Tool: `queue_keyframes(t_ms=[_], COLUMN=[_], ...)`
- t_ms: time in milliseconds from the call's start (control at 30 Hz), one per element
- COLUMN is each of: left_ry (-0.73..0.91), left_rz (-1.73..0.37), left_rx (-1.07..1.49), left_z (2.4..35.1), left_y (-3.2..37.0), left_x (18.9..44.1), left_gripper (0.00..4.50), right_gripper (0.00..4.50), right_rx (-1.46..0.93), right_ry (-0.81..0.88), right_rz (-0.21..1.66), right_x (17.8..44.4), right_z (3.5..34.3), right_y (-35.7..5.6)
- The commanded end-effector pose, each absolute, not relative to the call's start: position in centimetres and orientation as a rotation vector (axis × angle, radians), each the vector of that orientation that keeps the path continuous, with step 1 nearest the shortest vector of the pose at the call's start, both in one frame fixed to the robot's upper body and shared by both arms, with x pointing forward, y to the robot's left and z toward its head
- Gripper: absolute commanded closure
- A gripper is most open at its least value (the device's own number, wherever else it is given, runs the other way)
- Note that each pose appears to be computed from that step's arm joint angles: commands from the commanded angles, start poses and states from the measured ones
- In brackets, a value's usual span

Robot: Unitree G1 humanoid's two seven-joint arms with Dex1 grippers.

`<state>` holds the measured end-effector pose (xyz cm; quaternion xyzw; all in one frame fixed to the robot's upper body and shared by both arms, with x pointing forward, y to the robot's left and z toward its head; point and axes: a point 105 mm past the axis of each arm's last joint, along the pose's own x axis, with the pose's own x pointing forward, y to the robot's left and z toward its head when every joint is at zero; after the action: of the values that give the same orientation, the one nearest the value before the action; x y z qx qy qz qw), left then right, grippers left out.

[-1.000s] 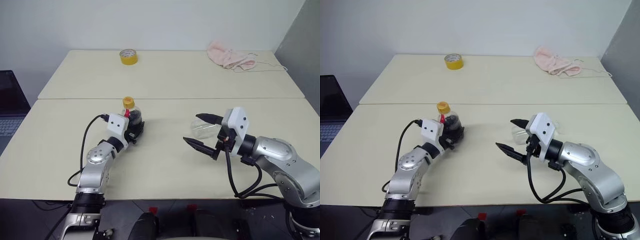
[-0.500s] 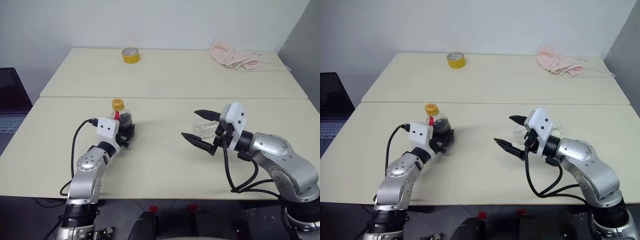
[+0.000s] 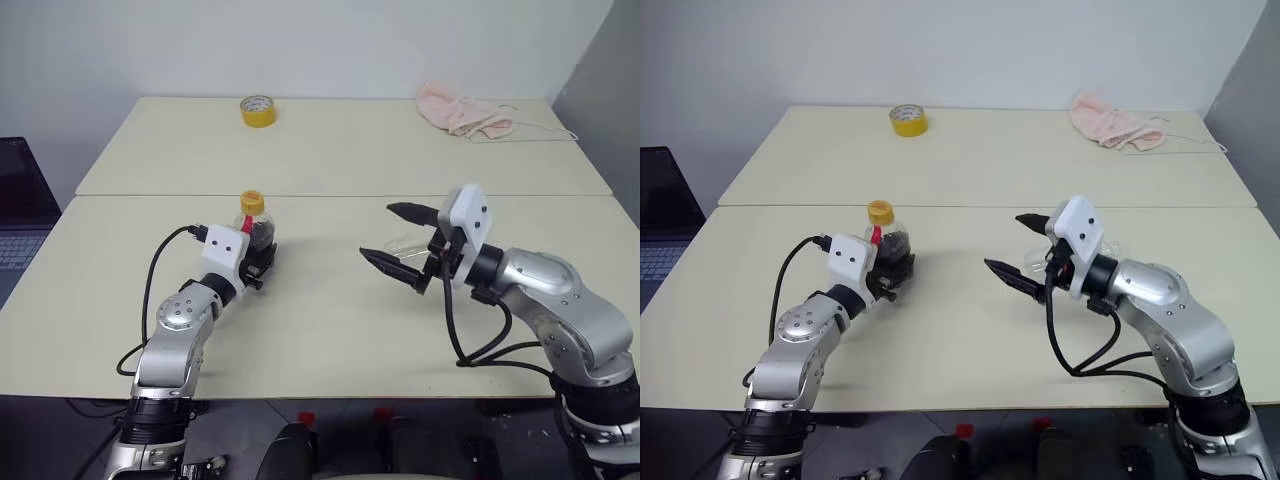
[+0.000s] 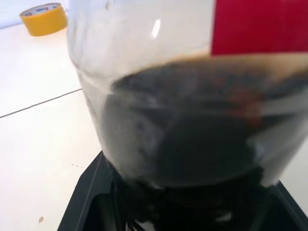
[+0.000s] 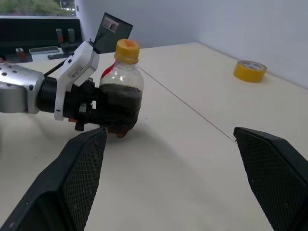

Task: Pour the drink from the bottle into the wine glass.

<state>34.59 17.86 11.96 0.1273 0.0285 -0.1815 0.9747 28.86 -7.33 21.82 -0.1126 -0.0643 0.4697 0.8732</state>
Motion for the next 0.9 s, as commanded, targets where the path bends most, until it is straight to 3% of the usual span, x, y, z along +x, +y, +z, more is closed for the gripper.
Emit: queue_keyframes(t_ms=[33, 567, 900], left_ry=[-0.033, -0.072, -0.068], left_rz=[-0.399, -0.475, -0.476], left_rx=[0.327, 0.302, 0.22], left_z=[14.8, 15.6, 15.0], left_y=[16.8, 14.3, 13.6], left_x=[34.4, 34.4, 34.2], left_gripper=[2.45, 2.55, 2.56], right_gripper=[0.0, 0.0, 0.0], right_rx=[-0.25, -0.073, -0.039], right_ry=[-0.161, -0.118, -0.135], right_rz=[0.986, 1.027, 1.072], right_x=[29.0, 32.1, 32.4], right_z=[23.0, 24.9, 25.3], right_y=[-6.5, 1.2, 3.8])
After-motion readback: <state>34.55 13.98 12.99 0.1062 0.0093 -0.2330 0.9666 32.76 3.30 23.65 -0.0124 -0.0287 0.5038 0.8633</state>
